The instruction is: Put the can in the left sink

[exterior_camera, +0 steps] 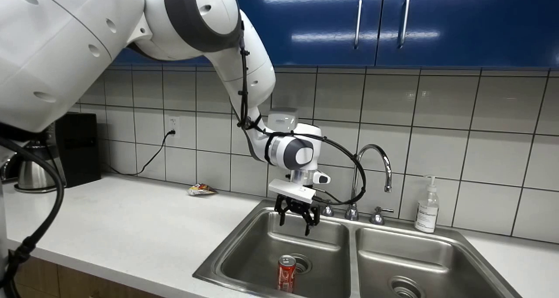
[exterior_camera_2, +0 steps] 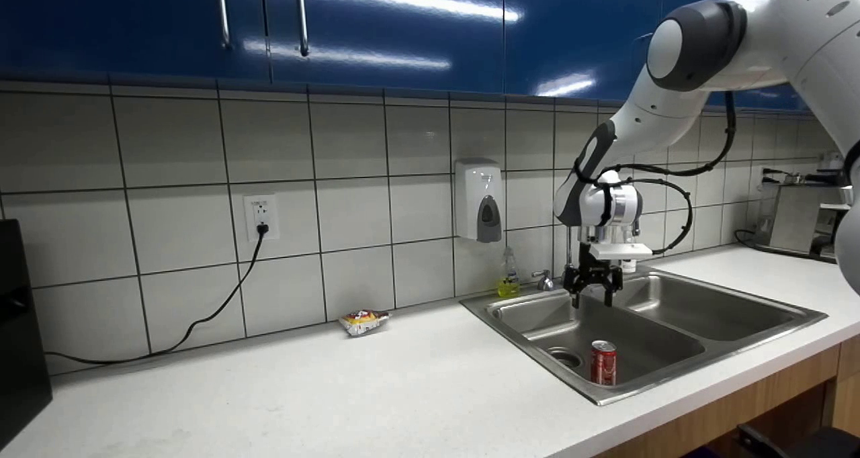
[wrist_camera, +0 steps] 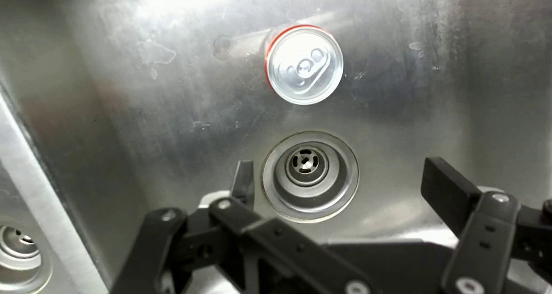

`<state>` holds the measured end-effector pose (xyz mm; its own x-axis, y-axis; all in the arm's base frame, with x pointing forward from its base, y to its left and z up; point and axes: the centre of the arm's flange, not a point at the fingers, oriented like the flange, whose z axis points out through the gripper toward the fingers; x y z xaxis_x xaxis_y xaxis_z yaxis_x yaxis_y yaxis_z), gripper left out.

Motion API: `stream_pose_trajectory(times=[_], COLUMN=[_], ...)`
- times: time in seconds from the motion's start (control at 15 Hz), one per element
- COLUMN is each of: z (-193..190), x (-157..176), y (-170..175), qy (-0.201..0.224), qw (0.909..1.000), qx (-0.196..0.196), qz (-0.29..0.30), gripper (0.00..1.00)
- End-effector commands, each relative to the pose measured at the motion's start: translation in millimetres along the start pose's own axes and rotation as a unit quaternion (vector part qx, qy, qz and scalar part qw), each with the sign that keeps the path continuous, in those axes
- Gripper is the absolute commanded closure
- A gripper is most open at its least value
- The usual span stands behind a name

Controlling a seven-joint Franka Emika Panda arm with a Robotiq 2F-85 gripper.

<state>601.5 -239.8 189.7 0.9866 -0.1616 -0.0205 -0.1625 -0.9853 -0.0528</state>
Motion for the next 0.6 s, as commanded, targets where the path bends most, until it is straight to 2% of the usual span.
stream_pose_trajectory(times=[0.0, 0.2, 0.53], z=[-35.9, -51.4, -68.7], x=[-26.1, -48.0, -90.5], y=[-4.9, -9.9, -19.3], qy=[-0.042, -0.076, -0.109], qw=[0.9976, 0.9938, 0.989], qx=[0.003, 0.012, 0.008], qz=[-0.055, -0.081, -0.099], gripper=[0.0, 0.0, 0.0])
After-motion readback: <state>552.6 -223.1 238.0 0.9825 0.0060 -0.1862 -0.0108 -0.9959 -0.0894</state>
